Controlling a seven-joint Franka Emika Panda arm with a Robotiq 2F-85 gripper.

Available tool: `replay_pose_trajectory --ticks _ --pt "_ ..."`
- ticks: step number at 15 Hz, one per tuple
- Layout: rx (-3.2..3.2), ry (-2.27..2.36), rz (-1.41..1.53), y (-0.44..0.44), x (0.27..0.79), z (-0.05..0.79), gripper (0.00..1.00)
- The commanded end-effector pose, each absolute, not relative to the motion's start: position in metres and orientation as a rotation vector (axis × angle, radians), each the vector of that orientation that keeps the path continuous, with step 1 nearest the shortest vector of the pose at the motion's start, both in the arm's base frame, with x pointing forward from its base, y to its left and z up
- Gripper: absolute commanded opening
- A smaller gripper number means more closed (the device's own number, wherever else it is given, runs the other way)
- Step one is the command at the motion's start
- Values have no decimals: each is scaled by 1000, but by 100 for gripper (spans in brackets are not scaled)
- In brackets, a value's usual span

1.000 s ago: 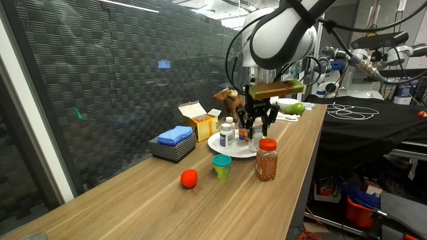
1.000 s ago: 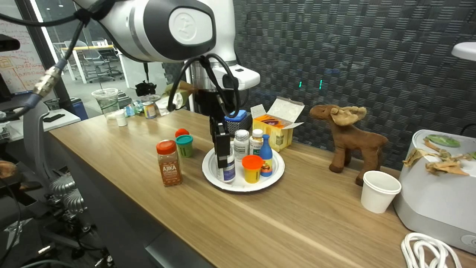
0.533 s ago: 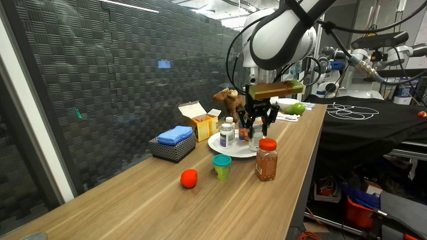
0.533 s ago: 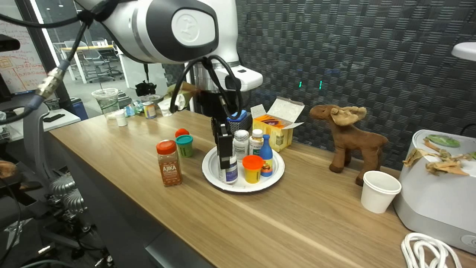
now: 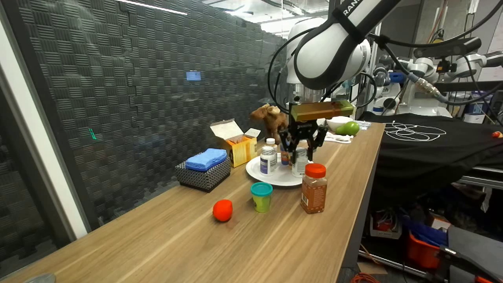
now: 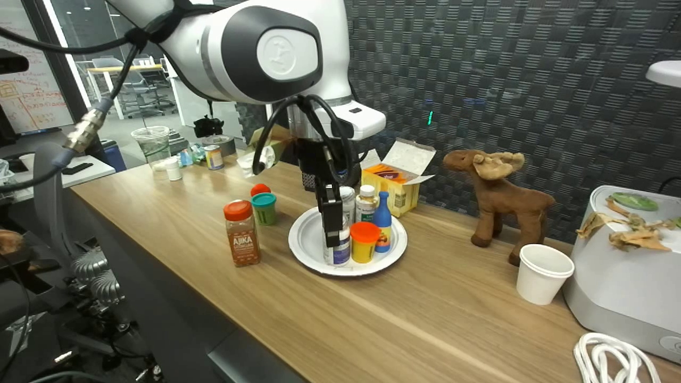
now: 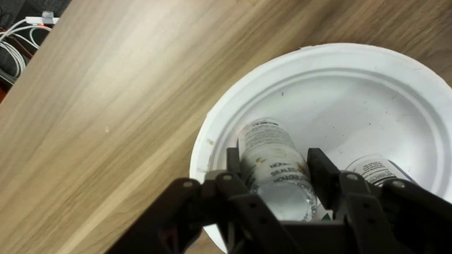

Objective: Pick up all the objects surrounding the white plate and arrange them on the plate

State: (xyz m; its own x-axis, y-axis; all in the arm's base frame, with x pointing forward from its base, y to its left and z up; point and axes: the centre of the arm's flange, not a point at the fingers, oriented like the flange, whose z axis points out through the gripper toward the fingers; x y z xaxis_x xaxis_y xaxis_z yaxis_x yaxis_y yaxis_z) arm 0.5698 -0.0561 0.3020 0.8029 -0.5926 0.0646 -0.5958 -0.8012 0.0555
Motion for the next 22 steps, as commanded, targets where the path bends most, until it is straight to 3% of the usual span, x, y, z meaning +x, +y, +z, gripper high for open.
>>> replay_pose_trajectory --ticks 1,4,5,14,22 --pt "2910 -993 97 -60 574 303 77" --pt "2911 -996 116 -61 563 318 97" --pt "2905 -1000 135 -61 559 324 100" --pt "3000 -901 184 -20 526 380 100" --pt "3021 -759 123 28 506 381 100"
